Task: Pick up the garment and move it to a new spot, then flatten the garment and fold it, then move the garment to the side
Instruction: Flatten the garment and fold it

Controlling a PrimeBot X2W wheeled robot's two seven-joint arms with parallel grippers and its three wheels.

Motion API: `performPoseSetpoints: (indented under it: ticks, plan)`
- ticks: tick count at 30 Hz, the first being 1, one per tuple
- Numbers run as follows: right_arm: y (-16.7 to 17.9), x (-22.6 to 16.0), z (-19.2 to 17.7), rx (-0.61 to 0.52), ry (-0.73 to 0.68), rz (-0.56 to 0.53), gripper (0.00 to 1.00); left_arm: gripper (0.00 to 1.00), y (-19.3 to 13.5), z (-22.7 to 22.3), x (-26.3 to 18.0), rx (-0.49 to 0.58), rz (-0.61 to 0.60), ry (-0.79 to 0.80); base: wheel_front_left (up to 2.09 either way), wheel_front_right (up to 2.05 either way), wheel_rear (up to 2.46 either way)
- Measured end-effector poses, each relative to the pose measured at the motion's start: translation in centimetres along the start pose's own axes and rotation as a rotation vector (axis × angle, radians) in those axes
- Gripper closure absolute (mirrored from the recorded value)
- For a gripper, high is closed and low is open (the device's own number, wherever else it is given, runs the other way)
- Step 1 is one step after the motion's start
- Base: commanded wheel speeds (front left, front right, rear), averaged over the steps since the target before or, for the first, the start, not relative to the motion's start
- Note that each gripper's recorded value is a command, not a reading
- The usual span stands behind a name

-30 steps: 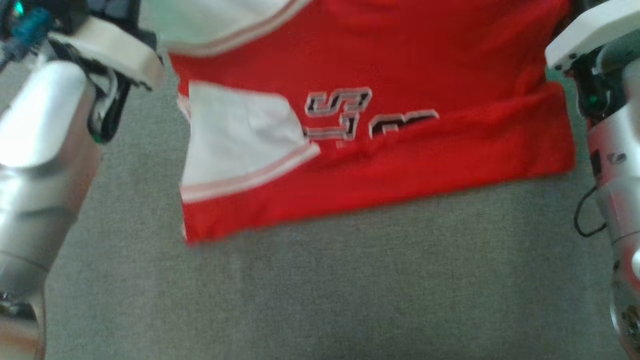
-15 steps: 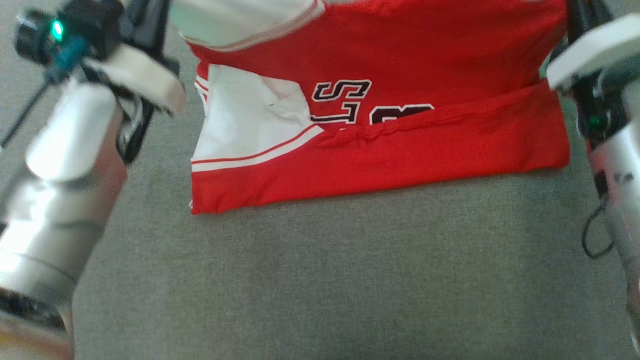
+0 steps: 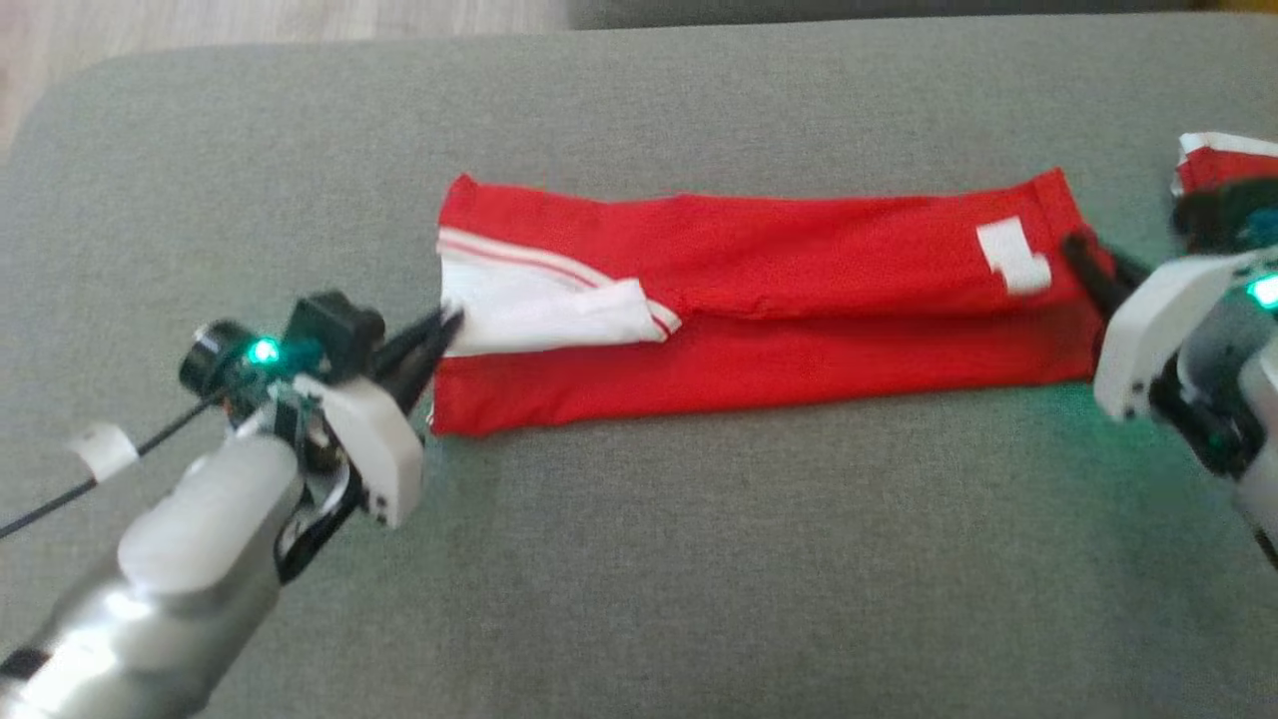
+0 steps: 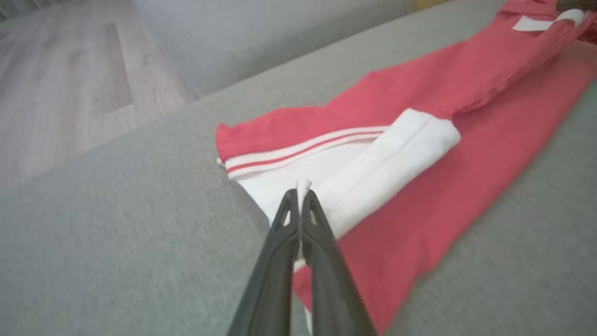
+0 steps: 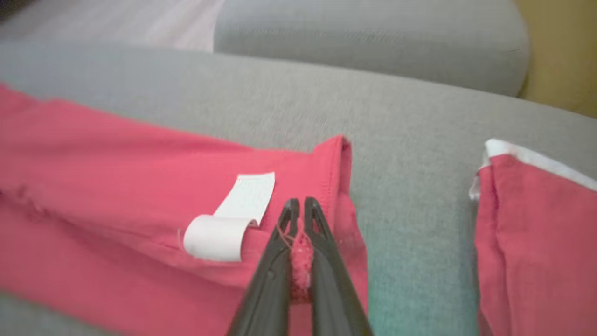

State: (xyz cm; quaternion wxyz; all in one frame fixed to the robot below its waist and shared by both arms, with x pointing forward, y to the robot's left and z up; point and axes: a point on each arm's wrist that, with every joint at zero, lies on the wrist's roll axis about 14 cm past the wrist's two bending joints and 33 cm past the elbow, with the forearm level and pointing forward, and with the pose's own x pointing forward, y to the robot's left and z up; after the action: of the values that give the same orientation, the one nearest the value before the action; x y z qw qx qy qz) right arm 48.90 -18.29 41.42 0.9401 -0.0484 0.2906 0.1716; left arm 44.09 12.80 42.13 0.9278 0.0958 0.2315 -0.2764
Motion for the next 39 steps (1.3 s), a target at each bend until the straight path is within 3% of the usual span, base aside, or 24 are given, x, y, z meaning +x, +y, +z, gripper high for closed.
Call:
performPoseSetpoints:
  ticks: [3, 18, 19, 20, 21, 24, 27, 34, 39]
  plan:
    - [-0.4, -0.8, -2.0, -0.094, 0.103, 0.012, 1.0, 1.0, -0.8, -1.5, -0.9, -0.014, -0.03, 0.063, 0.0, 0.0, 0.0]
    - [-0.4, -1.4, -4.0, -0.082, 0.193, 0.038, 1.0, 1.0, -1.9, -2.0, -0.9, 0.003, -0.073, 0.136, 0.0, 0.0, 0.0]
    - [-0.4, -1.3, -4.0, -0.074, 0.194, 0.038, 0.44, 1.0, -1.9, -2.1, -0.8, 0.009, -0.071, 0.138, 0.0, 0.0, 0.0]
    - [-0.6, -1.3, -4.0, -0.07, 0.192, 0.035, 0.0, 0.71, -2.0, -2.2, -0.7, 0.013, -0.07, 0.14, 0.0, 0.0, 0.0]
    - [-0.8, -1.2, -3.6, -0.044, 0.183, 0.027, 0.0, 0.0, -1.9, -2.0, -0.5, 0.018, -0.06, 0.129, 0.0, 0.0, 0.0]
    - [-1.0, -1.3, -1.9, 0.022, 0.114, 0.021, 0.0, 0.0, -2.0, -1.2, -0.4, 0.011, -0.043, 0.086, 0.0, 0.0, 0.0]
    - [-1.7, -1.7, 1.8, 0.097, -0.044, 0.001, 0.0, 0.0, -1.2, 1.3, -0.3, -0.014, 0.023, -0.026, 0.0, 0.0, 0.0]
    - [-1.4, -4.6, 11.9, 0.226, -0.511, -0.005, 0.0, 0.0, 1.4, 10.5, -2.5, -0.165, 0.217, -0.454, 0.0, 0.0, 0.0]
    - [0.7, -6.4, 14.4, 0.308, -0.716, 0.004, 0.0, 0.0, 2.2, 12.1, -4.9, -0.271, 0.318, -0.582, 0.0, 0.0, 0.0]
